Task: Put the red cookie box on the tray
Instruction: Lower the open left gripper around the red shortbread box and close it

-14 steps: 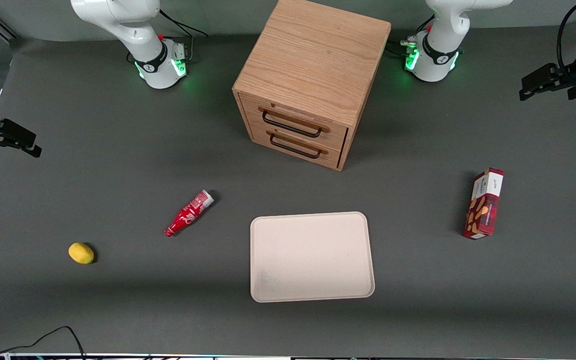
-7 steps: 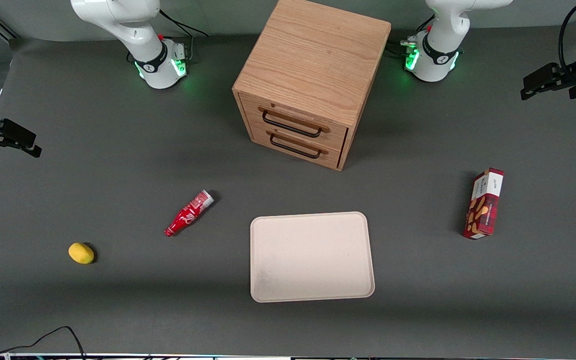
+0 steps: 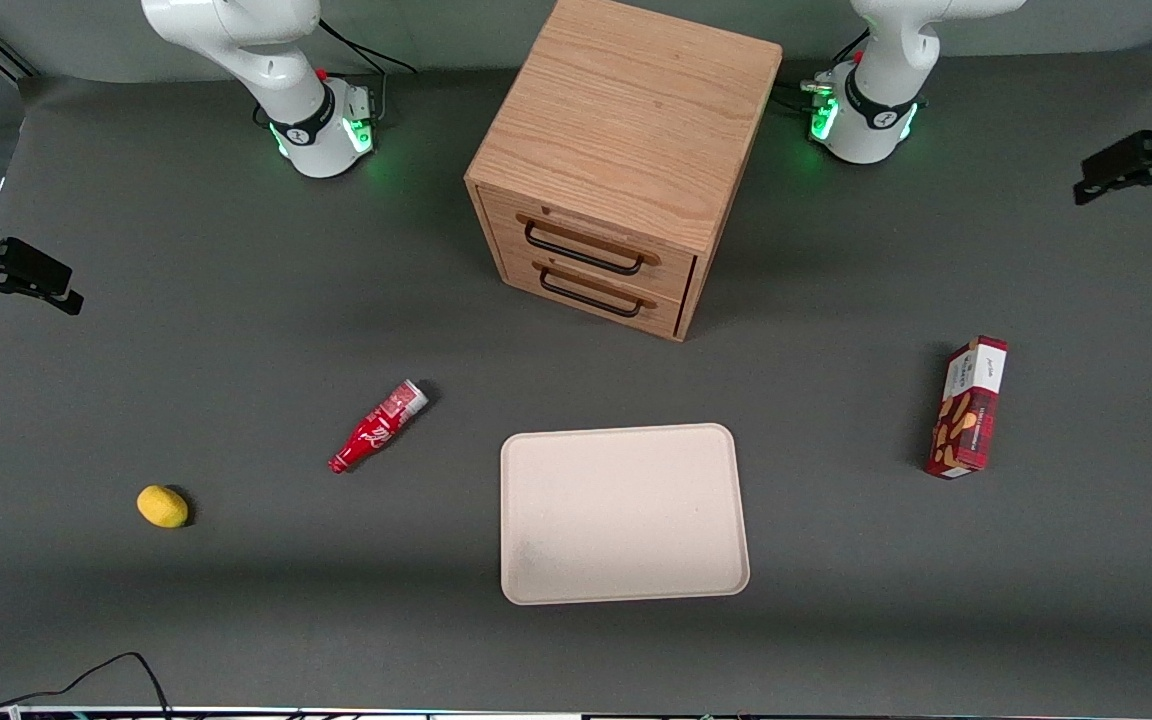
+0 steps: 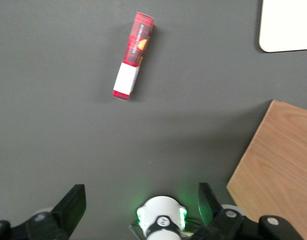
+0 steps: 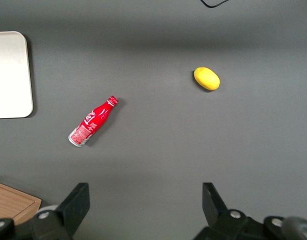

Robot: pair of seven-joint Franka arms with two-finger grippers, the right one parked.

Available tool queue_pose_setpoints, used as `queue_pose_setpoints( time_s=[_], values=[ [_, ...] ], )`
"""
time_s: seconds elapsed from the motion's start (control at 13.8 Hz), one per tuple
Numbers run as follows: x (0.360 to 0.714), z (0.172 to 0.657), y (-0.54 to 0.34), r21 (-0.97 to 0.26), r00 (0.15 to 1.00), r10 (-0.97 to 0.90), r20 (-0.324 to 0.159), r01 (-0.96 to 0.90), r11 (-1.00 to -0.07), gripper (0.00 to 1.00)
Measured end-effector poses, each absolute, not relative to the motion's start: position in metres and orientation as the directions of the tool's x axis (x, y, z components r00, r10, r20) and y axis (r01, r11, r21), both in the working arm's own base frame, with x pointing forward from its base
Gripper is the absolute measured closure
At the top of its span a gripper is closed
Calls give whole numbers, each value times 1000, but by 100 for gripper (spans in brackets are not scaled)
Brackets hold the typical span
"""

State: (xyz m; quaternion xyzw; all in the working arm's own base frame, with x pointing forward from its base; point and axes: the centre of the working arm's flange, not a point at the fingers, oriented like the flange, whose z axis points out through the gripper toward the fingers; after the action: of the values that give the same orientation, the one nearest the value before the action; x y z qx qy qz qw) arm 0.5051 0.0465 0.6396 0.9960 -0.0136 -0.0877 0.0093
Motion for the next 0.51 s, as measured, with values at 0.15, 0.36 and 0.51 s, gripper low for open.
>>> queue_pose_setpoints(
  time_s=[0.15,0.36,0.51],
  values=[
    [521,615,78,36,982,-76,-175,-70,-997,0],
    [551,541,94,47,969,-168,-183,-162,-986,0],
    [565,468,93,51,957,-220,-186,-215,-975,0]
  ],
)
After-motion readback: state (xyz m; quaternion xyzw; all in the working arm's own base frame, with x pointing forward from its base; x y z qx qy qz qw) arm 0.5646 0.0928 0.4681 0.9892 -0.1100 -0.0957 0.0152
